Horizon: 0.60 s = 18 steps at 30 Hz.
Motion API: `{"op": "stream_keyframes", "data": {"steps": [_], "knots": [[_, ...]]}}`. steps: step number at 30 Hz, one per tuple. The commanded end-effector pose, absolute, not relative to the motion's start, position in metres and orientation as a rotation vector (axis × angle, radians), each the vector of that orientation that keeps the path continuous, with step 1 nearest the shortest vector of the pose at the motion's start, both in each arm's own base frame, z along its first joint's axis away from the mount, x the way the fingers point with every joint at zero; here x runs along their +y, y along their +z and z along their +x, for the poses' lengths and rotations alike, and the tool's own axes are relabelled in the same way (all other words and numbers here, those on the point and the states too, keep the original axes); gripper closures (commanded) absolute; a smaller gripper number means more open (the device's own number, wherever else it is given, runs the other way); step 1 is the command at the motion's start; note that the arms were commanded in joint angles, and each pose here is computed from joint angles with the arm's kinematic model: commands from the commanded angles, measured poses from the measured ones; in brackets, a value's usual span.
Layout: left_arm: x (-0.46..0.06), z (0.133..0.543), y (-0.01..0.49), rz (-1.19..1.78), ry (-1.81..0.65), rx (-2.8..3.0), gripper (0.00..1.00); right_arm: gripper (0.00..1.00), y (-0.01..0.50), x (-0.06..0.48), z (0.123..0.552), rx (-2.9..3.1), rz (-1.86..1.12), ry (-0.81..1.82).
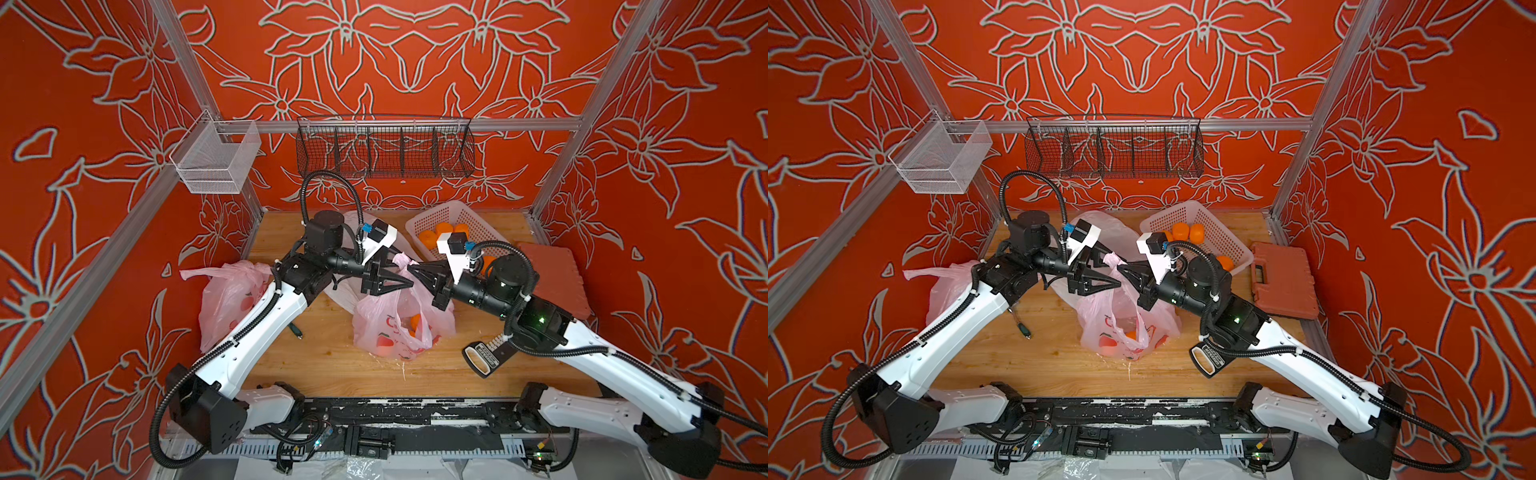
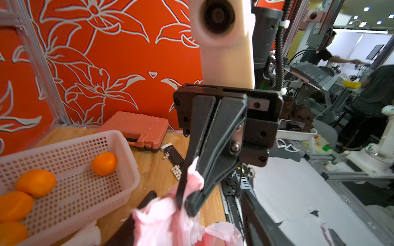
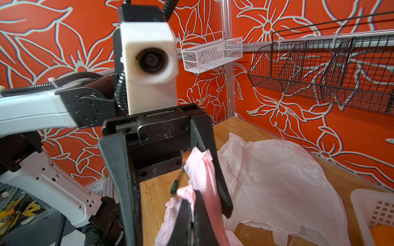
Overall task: Place the oranges into plastic bags & tie knots
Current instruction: Tie the plastic bag at the center of the board.
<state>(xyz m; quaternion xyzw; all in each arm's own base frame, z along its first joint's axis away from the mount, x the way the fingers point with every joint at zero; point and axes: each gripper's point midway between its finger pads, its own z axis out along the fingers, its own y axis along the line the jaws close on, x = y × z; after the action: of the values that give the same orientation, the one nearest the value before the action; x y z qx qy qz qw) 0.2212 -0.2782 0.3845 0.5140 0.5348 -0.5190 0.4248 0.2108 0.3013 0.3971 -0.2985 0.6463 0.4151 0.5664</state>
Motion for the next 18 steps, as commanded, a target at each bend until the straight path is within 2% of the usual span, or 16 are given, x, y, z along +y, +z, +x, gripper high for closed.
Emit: {"op": "stream_keyframes", "data": {"steps": [1,7,14,16,18], "knots": [[-0.278,0.217,0.392,1.31,-1.313,1.298,0.44,1.0,0.41,0.292,0.212,1.478,-0.641,0.978],[-0.279,0.217,0.389,1.315,-1.323,1.307,0.56,1.0,0.413,0.289,0.213,1.464,-0.626,0.968],[-0.281,0.218,0.388,1.318,-1.326,1.313,0.63,1.0,0.412,0.283,0.215,1.463,-0.598,0.947],[-0.281,0.219,0.387,1.318,-1.324,1.321,0.71,1.0,0.411,0.28,0.216,1.464,-0.585,0.94],[-0.281,0.22,0.385,1.32,-1.327,1.329,0.72,1.0,0.411,0.279,0.215,1.463,-0.582,0.937]]}}
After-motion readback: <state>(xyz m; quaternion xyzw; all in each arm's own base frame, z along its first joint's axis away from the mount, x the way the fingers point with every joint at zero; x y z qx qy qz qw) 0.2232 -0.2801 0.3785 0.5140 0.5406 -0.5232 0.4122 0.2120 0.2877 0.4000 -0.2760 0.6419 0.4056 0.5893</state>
